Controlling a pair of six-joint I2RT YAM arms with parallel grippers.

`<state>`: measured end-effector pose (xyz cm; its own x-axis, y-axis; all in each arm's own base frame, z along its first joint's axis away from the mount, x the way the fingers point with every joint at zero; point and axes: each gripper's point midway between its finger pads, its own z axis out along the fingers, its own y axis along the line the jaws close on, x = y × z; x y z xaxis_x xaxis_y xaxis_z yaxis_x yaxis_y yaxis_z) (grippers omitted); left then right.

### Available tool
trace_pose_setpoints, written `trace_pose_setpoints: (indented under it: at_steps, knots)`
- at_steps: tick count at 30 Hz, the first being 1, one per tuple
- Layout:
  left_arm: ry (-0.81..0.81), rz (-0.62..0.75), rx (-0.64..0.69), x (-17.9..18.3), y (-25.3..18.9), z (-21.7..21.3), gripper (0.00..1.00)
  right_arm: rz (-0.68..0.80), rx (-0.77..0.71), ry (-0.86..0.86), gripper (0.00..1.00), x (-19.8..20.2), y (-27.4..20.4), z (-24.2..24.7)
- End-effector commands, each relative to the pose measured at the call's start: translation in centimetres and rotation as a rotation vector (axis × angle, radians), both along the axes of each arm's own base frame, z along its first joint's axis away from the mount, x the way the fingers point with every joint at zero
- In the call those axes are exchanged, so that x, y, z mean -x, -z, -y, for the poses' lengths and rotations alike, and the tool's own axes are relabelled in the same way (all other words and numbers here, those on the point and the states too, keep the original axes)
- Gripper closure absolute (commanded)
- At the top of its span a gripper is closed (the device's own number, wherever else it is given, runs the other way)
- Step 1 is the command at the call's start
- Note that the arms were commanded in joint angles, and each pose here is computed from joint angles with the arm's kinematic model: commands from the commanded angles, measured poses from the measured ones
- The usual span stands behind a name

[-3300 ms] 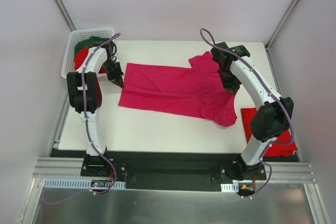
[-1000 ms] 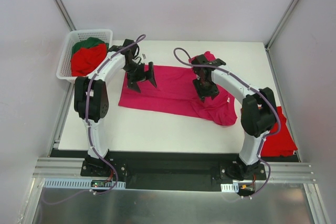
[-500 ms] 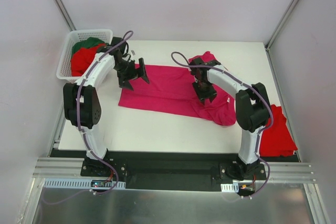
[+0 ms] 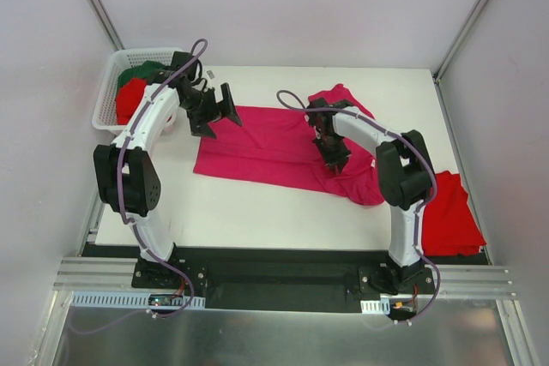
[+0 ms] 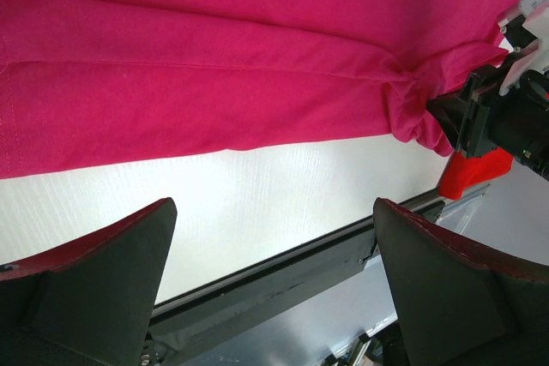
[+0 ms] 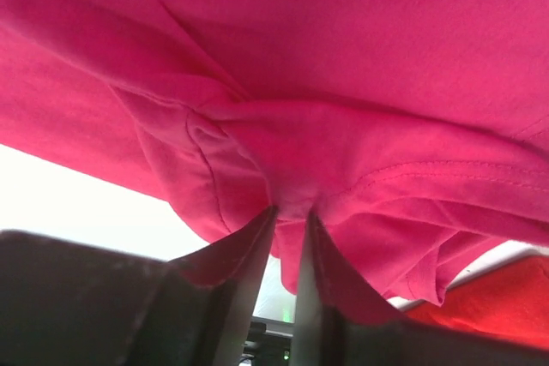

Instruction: Fold and stack the t-shirts

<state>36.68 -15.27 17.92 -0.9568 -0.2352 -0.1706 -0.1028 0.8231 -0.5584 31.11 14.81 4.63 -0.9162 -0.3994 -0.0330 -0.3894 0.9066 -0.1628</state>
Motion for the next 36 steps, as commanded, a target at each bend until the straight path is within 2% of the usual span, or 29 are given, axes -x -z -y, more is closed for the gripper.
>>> trace_pose_setpoints:
  at_steps: [1,6,7,8,10,11,16,19,22,23,26,28,29,31,36]
  knots:
    - [0.011,0.061,0.027,0.3,-2.5,0.3,0.01,0.008,-0.021,-0.01,0.79,-0.7,-0.8,-0.7]
    - [0.012,0.07,0.027,0.2,-2.6,0.1,0.01,-0.018,-0.016,-0.013,0.81,-0.5,-0.4,-0.8]
    - [0.015,0.073,0.029,0.2,-2.7,0.1,0.01,-0.014,-0.022,-0.01,0.76,-0.7,-0.7,-1.0]
    - [0.015,0.07,0.03,0.2,-2.7,0.1,0.01,-0.006,-0.025,-0.009,0.6,-0.7,-1.0,-1.1]
    - [0.018,0.069,0.033,0.2,-2.7,0.1,0.01,0.011,-0.025,0.0,0.53,-0.9,-1.5,-1.0]
    - [0.017,0.066,0.031,0.3,-2.5,0.1,0.01,0.015,-0.025,0.0,0.46,-0.9,-1.6,-1.0]
    - [0.022,0.059,0.041,0.2,-2.4,0.2,0.01,0.004,-0.006,-0.004,0.4,-0.6,-1.2,-0.7]
    - [0.027,0.062,0.04,0.2,-2.4,0.3,0.01,-0.009,0.005,-0.005,0.44,-0.2,-0.3,-0.5]
    - [0.027,0.065,0.038,0.2,-2.5,0.2,0.01,-0.019,0.016,-0.007,0.6,-0.1,0.3,-0.3]
    - [0.027,0.064,0.036,0.2,-2.4,0.2,0.01,-0.02,0.018,-0.007,0.69,0.0,0.4,-0.3]
    - [0.027,0.06,0.034,0.3,-2.3,0.1,0.01,-0.014,0.018,-0.007,0.85,-0.1,0.3,-0.3]
    - [0.028,0.06,0.032,0.4,-2.2,0.1,0.01,-0.008,0.022,-0.005,0.89,-0.2,0.2,-0.2]
    - [0.026,0.06,0.03,0.3,-2.2,0.0,0.01,-0.008,0.023,-0.007,0.95,-0.3,0.1,-0.2]
    - [0.028,0.058,0.028,0.4,-2.1,0.0,0.01,-0.006,0.021,-0.007,0.99,-0.4,0.1,-0.2]
    - [0.03,0.057,0.032,0.4,-2.1,0.1,0.01,0.03,0.013,-0.008,0.99,-1.4,-1.2,-0.6]
